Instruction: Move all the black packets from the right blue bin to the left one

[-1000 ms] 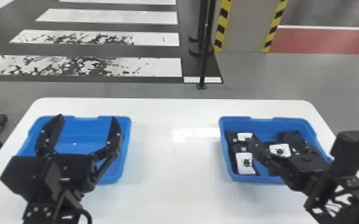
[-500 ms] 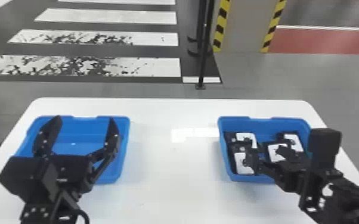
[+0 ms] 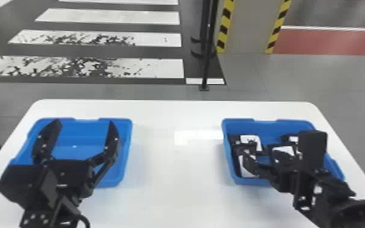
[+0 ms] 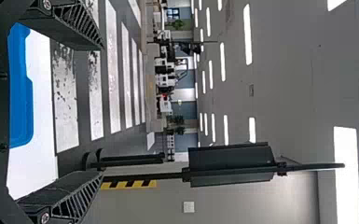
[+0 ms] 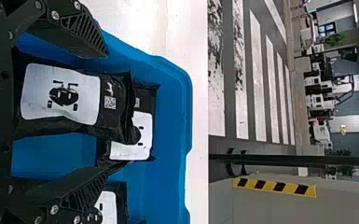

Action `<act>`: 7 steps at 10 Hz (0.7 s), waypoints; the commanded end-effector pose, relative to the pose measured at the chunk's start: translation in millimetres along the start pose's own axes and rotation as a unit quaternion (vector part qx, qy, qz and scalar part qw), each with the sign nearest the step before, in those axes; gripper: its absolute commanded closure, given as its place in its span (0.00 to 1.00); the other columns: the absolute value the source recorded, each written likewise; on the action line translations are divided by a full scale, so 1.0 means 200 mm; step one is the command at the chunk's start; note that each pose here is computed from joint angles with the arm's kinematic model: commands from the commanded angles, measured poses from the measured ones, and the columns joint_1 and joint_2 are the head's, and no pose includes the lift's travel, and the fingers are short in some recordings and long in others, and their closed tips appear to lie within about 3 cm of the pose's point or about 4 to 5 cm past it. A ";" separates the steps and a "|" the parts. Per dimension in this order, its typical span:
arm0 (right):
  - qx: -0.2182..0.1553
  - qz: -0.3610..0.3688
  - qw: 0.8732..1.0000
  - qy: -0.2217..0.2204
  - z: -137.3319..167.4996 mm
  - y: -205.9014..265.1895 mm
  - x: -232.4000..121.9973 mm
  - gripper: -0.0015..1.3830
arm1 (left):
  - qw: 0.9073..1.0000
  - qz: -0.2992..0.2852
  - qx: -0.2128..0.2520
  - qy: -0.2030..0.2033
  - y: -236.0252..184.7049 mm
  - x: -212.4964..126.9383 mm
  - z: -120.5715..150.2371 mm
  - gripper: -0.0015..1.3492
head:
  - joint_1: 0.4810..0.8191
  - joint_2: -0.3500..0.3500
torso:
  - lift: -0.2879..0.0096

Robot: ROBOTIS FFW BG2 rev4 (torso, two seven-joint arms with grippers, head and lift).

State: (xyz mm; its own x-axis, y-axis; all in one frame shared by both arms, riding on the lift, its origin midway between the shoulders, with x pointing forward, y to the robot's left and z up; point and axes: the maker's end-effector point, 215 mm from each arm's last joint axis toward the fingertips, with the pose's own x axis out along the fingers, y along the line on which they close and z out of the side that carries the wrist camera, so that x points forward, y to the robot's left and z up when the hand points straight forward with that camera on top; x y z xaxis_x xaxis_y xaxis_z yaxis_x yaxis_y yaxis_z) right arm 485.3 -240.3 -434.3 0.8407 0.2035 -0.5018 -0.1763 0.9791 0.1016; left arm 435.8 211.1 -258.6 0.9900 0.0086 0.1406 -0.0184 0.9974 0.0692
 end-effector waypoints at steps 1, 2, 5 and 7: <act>0.001 0.001 1.000 0.010 -0.03 0.00 0.03 0.12 | 1.000 0.003 0.001 -0.003 0.01 0.00 0.00 0.06 | 0.63 0.45 | 0.50; 0.004 0.002 1.000 0.026 -0.08 0.00 0.06 0.13 | 1.000 0.003 0.000 -0.004 0.01 0.00 0.00 0.06 | 0.63 0.45 | 0.50; 0.007 0.008 0.998 0.058 -0.15 0.01 0.11 0.17 | 1.000 0.006 0.000 -0.019 0.03 0.00 0.02 0.06 | 0.63 0.46 | 0.50; 0.007 0.009 0.996 0.092 -0.22 0.02 0.10 0.17 | 1.000 0.006 0.002 -0.022 0.03 -0.01 0.02 0.07 | 0.63 0.47 | 0.50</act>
State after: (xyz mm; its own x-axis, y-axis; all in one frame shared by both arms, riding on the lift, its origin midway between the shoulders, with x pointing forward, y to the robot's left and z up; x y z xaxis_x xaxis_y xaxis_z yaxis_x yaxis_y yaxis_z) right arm 481.5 -233.2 -478.9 0.7434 0.2152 -0.6333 -0.1806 0.9762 0.1197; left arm 433.5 216.1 -253.4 0.9827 0.0167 0.1843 -0.0297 0.9972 0.0680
